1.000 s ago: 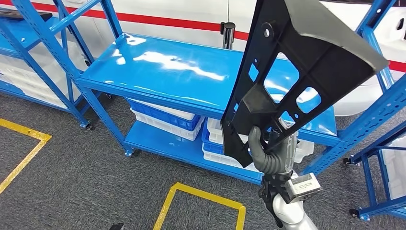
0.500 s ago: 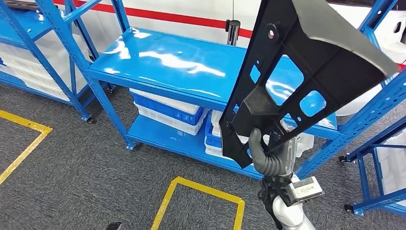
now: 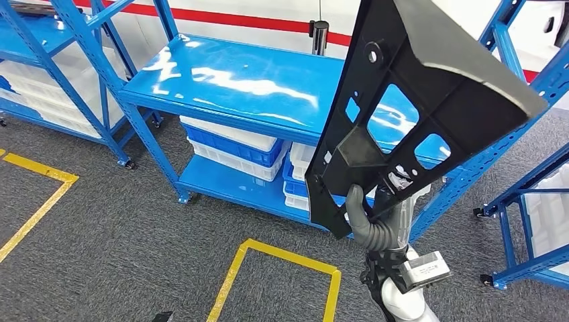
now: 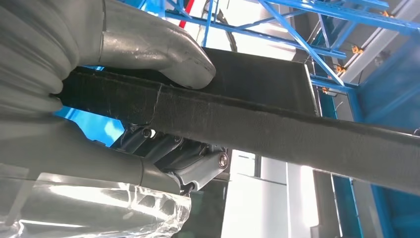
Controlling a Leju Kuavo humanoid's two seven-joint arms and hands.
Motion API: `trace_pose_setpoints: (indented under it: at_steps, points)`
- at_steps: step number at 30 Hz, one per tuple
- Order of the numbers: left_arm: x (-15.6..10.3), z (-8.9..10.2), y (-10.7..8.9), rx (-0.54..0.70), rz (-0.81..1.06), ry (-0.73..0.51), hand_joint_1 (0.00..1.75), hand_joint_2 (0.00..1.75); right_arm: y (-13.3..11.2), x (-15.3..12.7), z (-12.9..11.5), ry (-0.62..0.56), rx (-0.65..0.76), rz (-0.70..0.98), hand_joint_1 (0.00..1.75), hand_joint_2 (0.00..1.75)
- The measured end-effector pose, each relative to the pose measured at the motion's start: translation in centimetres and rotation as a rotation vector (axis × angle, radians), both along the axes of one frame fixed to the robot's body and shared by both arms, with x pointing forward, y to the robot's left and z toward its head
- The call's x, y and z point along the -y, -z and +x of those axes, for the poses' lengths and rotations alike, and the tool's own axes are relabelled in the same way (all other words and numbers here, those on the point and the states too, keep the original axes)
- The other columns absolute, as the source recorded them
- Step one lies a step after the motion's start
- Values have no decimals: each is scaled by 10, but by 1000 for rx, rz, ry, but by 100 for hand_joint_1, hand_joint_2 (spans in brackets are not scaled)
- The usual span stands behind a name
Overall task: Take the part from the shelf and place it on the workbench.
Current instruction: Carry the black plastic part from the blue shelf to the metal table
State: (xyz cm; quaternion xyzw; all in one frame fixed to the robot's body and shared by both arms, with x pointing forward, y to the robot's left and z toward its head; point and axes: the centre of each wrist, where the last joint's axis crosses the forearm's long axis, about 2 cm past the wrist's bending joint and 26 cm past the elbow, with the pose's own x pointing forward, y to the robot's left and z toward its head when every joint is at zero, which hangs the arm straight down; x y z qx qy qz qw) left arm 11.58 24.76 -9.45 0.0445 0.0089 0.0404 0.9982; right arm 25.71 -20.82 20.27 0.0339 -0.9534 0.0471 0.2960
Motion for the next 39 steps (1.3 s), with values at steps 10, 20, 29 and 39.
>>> trace_pose_setpoints:
  at_steps: [10,20,29,39]
  points:
    - [-6,-9,1,12,4,-59,0,175,5,-3,0,-40,-43,26,175,175]
    - [-9,-12,0,29,28,-67,0,175,11,-4,-3,-57,-67,22,175,175]
    - [-11,-9,-1,42,32,-70,0,175,12,-4,-3,-54,-66,13,175,175]
    - [-12,-11,0,36,21,-70,0,175,21,-7,-7,-29,-76,-34,175,175]
